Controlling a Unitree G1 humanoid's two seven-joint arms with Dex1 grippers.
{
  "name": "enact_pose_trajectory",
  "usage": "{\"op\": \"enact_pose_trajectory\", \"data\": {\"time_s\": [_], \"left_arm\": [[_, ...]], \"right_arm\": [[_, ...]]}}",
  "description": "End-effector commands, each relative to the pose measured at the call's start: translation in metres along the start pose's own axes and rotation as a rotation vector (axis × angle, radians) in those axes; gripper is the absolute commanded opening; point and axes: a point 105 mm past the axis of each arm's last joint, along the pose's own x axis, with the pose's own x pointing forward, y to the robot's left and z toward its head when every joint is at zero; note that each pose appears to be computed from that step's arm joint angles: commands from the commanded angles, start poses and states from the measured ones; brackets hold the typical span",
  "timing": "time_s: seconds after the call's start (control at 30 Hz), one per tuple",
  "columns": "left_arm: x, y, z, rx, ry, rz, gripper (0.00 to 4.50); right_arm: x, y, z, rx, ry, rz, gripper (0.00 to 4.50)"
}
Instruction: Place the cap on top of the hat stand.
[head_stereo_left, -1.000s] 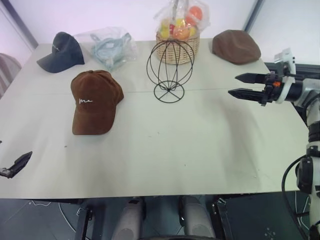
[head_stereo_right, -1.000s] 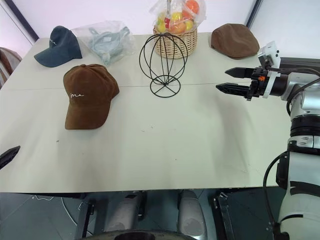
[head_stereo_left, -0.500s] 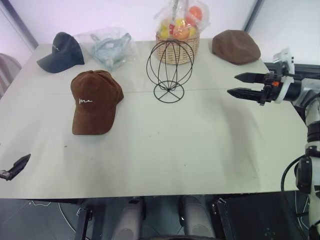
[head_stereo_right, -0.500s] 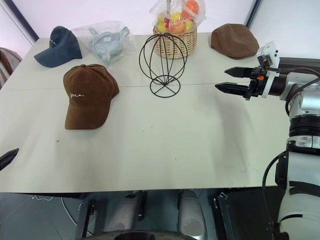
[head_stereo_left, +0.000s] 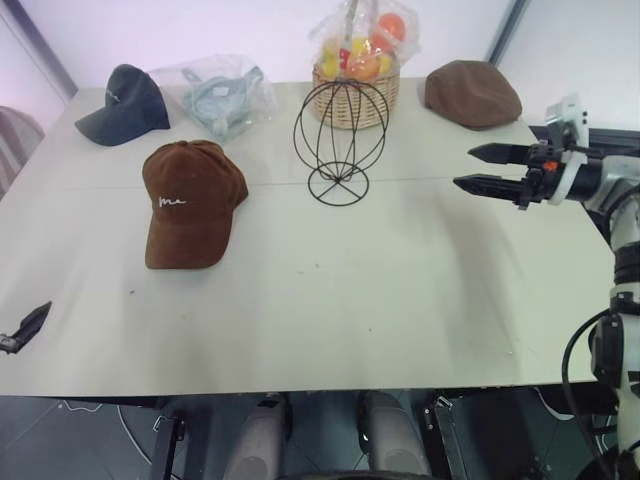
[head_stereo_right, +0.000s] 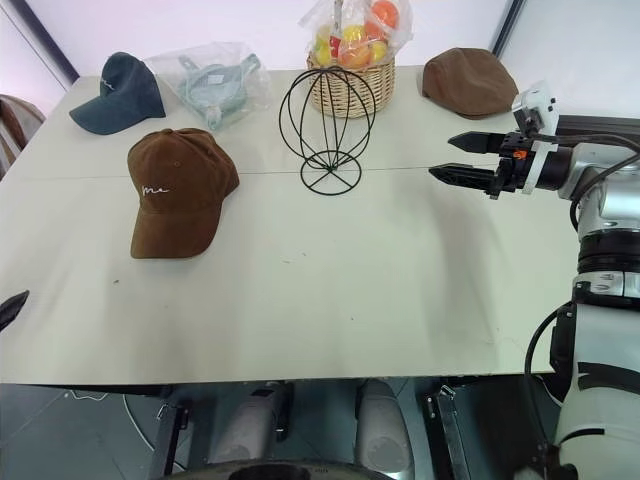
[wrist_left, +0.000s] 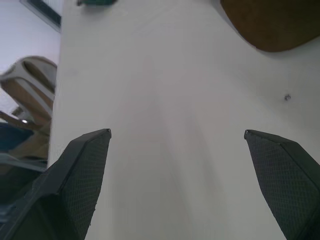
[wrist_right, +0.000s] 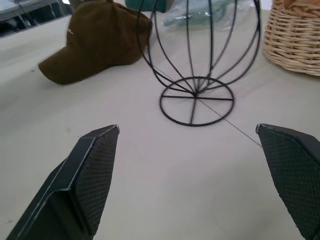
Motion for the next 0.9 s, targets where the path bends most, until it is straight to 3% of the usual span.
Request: {"op": "enact_pose_trajectory", "data": {"time_s": [0.03,0.17,0.27,0.43,0.57,0.73,0.9], "left_arm": [[0.006,0.011,0.008,0.164,-0.047,0.07,4.5],[0.008,0.019,0.002,0.392,-0.056,0.092,4.5],[0.01,0.021,-0.001,0.442,-0.085,0.108,4.5],[0.023,0.0,0.002,0.604,-0.18,0.062,4.5],[0.034,-0.034,0.008,0.794,-0.31,-0.033,4.5],[0.051,-0.07,0.014,0.914,-0.472,-0.122,4.5],[0.073,-0.077,0.028,0.954,-0.564,-0.072,4.5]], "right_arm": [[0.003,0.043,0.036,-0.063,-0.055,0.166,4.49],[0.005,0.069,0.054,-0.062,-0.111,0.222,4.49],[0.005,0.083,0.06,-0.035,-0.147,0.254,4.49],[0.009,0.104,0.043,-0.028,-0.086,0.293,4.49],[0.014,0.097,0.03,-0.041,-0.041,0.254,4.49],[0.019,0.089,0.022,-0.042,-0.015,0.241,4.49],[0.02,0.095,0.027,-0.04,-0.019,0.267,4.49]]}}
